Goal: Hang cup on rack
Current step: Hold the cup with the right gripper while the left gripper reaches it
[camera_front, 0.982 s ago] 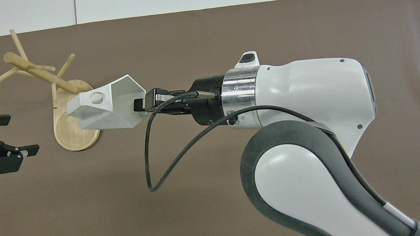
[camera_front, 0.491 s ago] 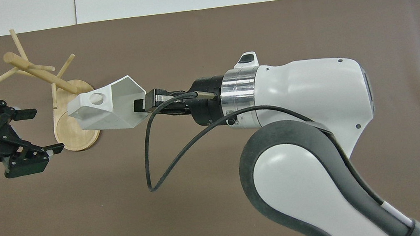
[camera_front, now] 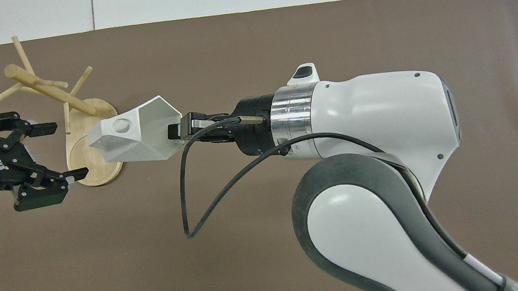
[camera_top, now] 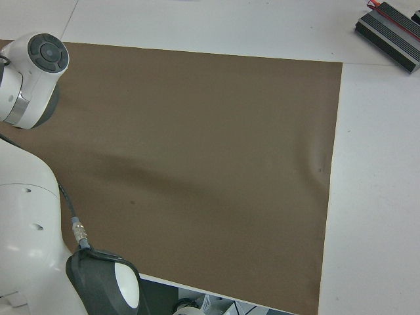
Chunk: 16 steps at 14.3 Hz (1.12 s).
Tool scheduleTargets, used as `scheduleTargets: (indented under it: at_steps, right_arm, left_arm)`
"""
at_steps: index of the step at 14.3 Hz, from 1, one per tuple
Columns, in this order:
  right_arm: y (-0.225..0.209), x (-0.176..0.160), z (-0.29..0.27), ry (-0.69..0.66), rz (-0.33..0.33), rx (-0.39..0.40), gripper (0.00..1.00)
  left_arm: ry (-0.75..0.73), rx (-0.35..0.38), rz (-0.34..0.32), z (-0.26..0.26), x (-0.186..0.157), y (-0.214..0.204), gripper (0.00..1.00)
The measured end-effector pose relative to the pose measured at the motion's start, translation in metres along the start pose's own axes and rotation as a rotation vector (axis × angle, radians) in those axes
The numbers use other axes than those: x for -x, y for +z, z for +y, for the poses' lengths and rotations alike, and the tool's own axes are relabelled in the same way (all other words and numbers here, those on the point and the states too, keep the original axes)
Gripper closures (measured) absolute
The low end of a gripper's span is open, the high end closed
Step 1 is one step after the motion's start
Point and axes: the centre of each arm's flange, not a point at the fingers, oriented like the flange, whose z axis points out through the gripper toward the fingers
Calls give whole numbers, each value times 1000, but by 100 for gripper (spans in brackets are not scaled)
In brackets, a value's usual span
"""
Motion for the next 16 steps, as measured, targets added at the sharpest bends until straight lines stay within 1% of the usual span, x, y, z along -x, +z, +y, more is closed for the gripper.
scheduleTargets:
  at_steps: [5,7,12,16]
  right_arm:
    - [1,1,-1,9,-3,1,96]
    - [8,10,-9,34,-10,-6,96]
    - [21,26,-23,36,29,-19,96]
    - [26,28,-23,40,28,-21,96]
  left_arm:
    - [38,13,4,11,-15,14,0]
    - [50,20,11,14,-18,16,0]
    - [105,14,29,7,-12,10,0]
    - [204,15,36,6,-10,10,0]
